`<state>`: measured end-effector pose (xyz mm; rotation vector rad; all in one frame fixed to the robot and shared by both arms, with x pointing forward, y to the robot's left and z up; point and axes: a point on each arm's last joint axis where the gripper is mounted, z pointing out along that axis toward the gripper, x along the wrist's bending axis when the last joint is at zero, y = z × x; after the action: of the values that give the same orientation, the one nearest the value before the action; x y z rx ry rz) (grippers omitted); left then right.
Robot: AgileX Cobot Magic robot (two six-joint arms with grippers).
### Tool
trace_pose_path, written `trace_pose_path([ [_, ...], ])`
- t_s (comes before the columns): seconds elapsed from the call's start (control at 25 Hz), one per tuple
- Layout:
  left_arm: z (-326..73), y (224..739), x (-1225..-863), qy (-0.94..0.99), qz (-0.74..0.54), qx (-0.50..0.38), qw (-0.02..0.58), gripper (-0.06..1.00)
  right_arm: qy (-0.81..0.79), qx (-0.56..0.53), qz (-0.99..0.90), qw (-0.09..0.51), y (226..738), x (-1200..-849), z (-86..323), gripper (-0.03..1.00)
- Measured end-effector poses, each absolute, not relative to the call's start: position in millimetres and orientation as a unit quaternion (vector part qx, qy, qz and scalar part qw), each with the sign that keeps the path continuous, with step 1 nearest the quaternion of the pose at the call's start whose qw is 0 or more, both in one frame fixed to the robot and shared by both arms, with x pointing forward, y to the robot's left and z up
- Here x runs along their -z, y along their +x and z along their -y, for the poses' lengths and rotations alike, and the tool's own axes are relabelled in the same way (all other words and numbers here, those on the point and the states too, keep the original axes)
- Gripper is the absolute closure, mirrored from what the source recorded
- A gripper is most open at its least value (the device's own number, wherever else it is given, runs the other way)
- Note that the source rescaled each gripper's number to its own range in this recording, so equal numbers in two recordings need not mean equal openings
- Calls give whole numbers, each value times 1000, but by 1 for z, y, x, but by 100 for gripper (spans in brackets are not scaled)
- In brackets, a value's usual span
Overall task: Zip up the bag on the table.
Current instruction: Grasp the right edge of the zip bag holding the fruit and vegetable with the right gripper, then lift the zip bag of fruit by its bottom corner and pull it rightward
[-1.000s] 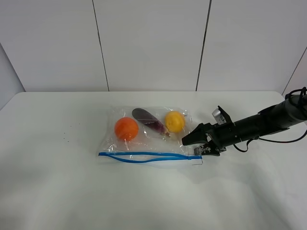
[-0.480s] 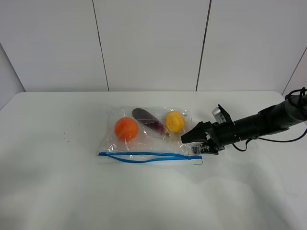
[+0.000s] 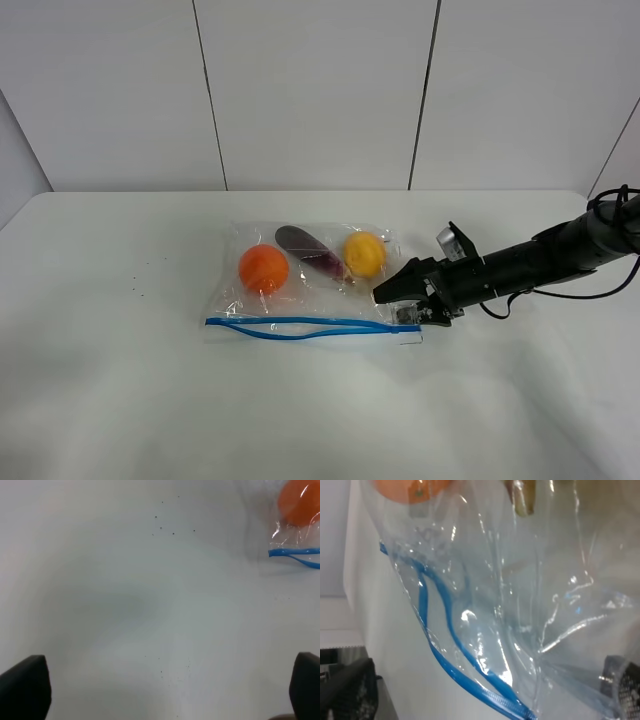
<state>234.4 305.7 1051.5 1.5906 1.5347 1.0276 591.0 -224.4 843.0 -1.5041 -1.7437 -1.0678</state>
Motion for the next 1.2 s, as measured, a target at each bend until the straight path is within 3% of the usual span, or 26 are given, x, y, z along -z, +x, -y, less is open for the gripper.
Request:
trace_pose_path([
  [0.2,-306,234,-1052,613,-591,-396,345,-6,-564,398,655,307,589,-842,224,0],
  [0.52,-306,234,-1052,613,-591,-396,345,-6,-564,385,660,313,587,-841,225,38],
  [0.8,-306,234,-1052,613,-591,-396,345,-6,-563,384,661,314,587,-841,225,49],
  [1.08,-306,234,-1052,613,-591,-396,345,-6,-564,383,660,315,587,-841,225,93],
  [1.2,-306,234,-1052,613,-591,-396,345,-6,-564,383,660,315,587,-841,225,97],
])
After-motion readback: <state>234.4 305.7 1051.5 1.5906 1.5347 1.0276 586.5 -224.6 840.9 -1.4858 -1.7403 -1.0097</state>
